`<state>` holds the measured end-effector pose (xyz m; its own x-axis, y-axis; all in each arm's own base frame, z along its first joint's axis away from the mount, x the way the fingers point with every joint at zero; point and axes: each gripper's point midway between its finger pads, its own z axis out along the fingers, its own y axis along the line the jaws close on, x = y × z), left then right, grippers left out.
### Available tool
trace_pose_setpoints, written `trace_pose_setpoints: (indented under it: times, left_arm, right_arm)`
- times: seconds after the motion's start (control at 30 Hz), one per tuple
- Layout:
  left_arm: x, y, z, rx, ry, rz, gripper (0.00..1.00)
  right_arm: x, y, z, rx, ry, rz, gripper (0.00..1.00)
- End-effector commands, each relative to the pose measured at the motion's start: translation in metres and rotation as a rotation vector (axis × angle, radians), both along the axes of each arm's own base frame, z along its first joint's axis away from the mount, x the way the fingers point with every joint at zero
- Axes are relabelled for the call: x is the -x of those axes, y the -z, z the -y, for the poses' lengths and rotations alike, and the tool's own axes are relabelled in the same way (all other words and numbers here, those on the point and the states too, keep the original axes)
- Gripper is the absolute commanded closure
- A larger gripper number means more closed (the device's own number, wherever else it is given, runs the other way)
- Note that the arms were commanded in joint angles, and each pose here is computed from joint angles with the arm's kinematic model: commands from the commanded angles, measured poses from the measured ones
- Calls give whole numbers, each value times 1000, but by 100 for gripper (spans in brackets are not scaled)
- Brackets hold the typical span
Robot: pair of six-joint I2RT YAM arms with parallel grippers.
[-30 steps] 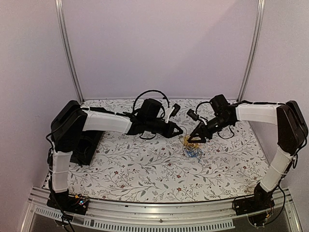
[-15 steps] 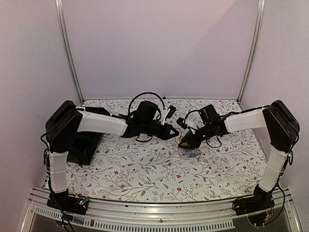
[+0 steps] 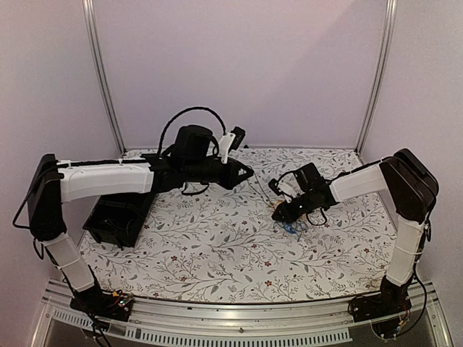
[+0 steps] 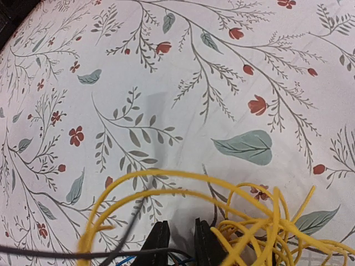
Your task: Untangle the cables
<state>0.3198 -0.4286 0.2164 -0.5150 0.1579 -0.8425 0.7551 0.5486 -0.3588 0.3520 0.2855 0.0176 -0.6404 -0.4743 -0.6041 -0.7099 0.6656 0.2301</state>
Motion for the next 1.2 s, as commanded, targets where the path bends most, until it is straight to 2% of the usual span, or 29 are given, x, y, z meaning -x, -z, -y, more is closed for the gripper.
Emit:
trace_pose_setpoints:
  times: [0.0, 0.1, 0.17, 0.27, 0.47, 0.63, 0.87, 1.0, 1.17]
  left_arm:
    - [-6, -127, -36, 58, -111, 268, 100]
    - [-5, -193, -55, 91, -171, 387, 100]
    - [-7, -219, -68, 87, -216, 445, 100]
    - [-9, -237, -76, 62, -246, 492, 100]
    - [-14, -246, -86, 49, -274, 515, 100]
    - [-21, -231, -91, 41, -280, 470, 100]
    - [-33, -183, -96, -12, -285, 376, 100]
    - [-40, -150, -106, -46, -293, 312, 100]
    - [-46, -114, -128, -80, -343, 218, 100]
  right_arm:
    - [-8, 22, 27, 66, 148, -56, 80]
    - [-15, 20, 36, 65, 184, -58, 81]
    - [-18, 16, 39, 67, 192, -56, 82]
    - [-21, 13, 48, 74, 215, -60, 83]
    - [-25, 5, 64, 55, 246, -73, 83]
    - [-12, -30, 45, -28, 88, -37, 79]
    - [-14, -117, 34, -96, -12, 110, 58]
    - [-7, -157, 28, -128, -78, 139, 48]
    - [-1, -178, 28, -134, -119, 175, 44]
